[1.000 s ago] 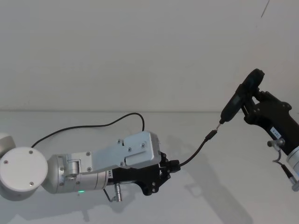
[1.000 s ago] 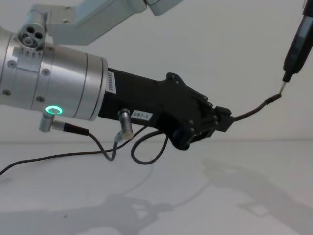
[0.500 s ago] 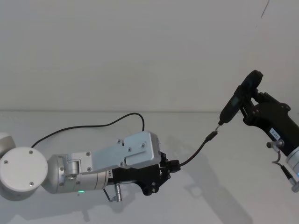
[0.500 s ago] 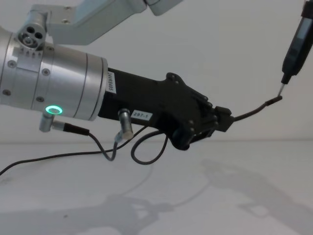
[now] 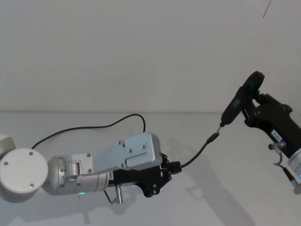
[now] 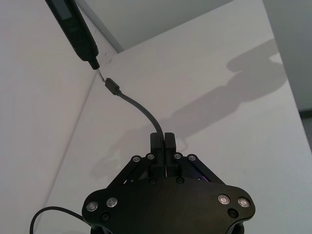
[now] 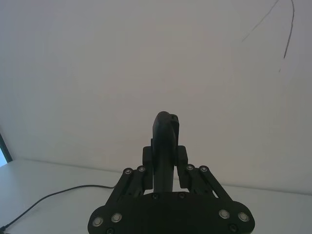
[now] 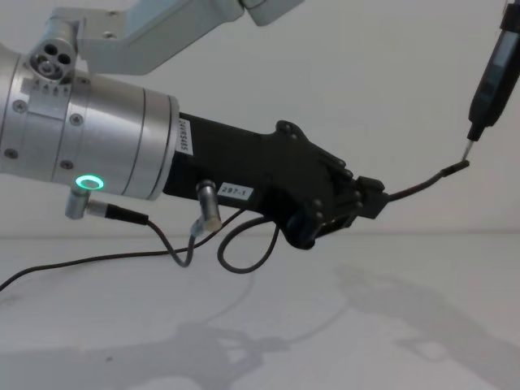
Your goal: Pick up the data cable with the one hand.
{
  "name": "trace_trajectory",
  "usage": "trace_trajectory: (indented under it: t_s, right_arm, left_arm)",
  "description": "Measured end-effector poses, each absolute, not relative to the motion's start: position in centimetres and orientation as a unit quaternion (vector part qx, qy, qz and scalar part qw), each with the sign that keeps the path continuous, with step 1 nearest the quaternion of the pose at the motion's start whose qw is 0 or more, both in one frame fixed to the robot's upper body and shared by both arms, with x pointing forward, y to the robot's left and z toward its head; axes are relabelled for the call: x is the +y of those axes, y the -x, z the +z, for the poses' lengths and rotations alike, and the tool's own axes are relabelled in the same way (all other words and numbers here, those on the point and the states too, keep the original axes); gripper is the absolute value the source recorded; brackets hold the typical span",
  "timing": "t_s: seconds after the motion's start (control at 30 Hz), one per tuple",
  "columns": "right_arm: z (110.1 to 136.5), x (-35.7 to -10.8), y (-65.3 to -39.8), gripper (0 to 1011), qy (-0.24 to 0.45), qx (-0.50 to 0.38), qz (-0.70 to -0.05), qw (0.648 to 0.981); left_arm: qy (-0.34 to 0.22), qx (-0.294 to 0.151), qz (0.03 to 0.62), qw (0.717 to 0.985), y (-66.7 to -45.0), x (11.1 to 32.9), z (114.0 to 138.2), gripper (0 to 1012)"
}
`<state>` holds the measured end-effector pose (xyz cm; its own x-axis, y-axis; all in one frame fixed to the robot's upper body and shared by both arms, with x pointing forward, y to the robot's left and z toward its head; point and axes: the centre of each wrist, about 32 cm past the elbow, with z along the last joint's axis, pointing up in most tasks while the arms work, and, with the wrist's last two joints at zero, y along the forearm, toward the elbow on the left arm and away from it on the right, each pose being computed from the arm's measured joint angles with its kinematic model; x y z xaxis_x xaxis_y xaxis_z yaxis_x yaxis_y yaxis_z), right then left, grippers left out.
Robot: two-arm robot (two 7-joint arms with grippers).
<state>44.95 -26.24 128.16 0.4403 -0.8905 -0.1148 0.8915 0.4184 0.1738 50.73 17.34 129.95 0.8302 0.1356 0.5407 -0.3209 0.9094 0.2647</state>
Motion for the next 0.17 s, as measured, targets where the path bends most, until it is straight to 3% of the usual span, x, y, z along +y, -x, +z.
trace_trajectory:
  t_s: [0.17]
  right_arm:
    - [128.15, -26.24, -44.95, 279, -0.105, 0.002, -0.529, 0.842]
  left_arm:
    - [-0.175, -0.265, 0.121, 0.941, -50.73, 17.33, 129.95, 43]
